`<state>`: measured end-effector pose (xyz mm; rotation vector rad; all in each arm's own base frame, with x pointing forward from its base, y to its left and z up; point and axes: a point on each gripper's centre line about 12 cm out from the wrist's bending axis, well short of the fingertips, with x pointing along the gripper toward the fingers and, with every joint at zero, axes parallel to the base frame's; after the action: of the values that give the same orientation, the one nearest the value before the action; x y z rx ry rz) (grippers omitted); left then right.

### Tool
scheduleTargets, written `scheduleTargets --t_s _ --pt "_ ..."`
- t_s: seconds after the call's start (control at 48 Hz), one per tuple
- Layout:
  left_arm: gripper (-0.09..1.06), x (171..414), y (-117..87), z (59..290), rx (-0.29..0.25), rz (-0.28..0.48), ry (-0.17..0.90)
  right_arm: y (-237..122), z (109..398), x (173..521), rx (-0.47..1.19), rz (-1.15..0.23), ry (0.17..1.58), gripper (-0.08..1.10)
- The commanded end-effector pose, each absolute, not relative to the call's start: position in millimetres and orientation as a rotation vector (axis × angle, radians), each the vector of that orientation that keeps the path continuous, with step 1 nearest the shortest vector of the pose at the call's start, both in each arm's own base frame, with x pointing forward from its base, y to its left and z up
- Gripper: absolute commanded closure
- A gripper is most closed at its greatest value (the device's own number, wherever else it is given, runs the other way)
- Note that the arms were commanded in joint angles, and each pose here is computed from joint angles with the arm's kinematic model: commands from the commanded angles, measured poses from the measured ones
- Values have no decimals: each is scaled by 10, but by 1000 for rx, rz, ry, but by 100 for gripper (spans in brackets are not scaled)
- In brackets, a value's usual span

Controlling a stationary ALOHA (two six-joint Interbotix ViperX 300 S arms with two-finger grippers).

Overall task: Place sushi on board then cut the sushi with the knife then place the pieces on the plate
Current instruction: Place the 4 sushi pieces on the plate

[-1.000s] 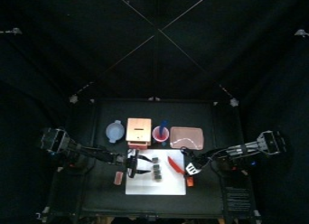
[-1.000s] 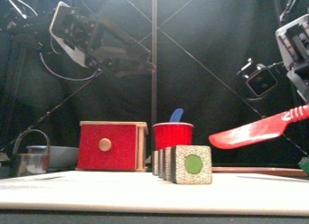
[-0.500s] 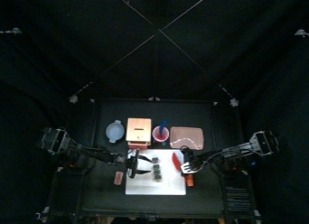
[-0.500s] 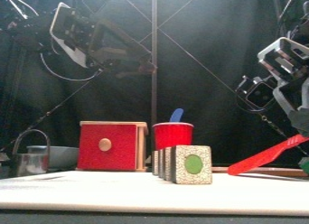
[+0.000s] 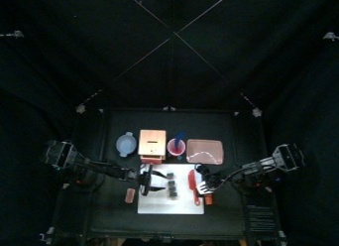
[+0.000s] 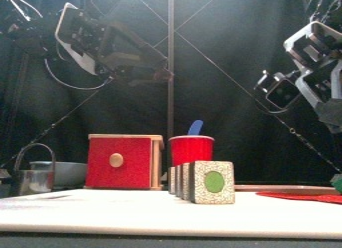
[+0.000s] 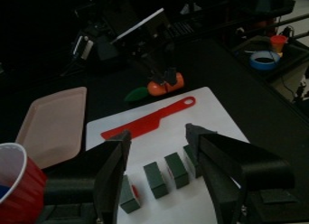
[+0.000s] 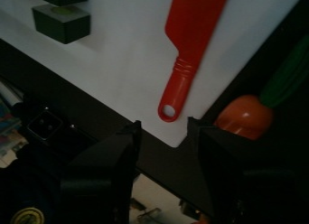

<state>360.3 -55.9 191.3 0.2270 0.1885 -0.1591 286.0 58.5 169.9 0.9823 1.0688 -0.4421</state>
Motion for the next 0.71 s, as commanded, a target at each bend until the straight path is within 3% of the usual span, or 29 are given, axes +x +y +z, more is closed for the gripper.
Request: scheduleTargets --t_s 0.021,0.167,0.396,0.708 --pt "10 3665 -563 2039 225 -153 144 370 1958 3090 706 -418 977 22" --pt "10 3642 -542 2029 223 -149 150 225 2065 3229 435 -362 1039 22" --pt "10 3561 -492 2056 204 -128 147 61 2052 3526 246 -130 1120 22" --pt "10 3178 -45 2012 121 36 175 -132 1858 4078 -5 16 1061 20"
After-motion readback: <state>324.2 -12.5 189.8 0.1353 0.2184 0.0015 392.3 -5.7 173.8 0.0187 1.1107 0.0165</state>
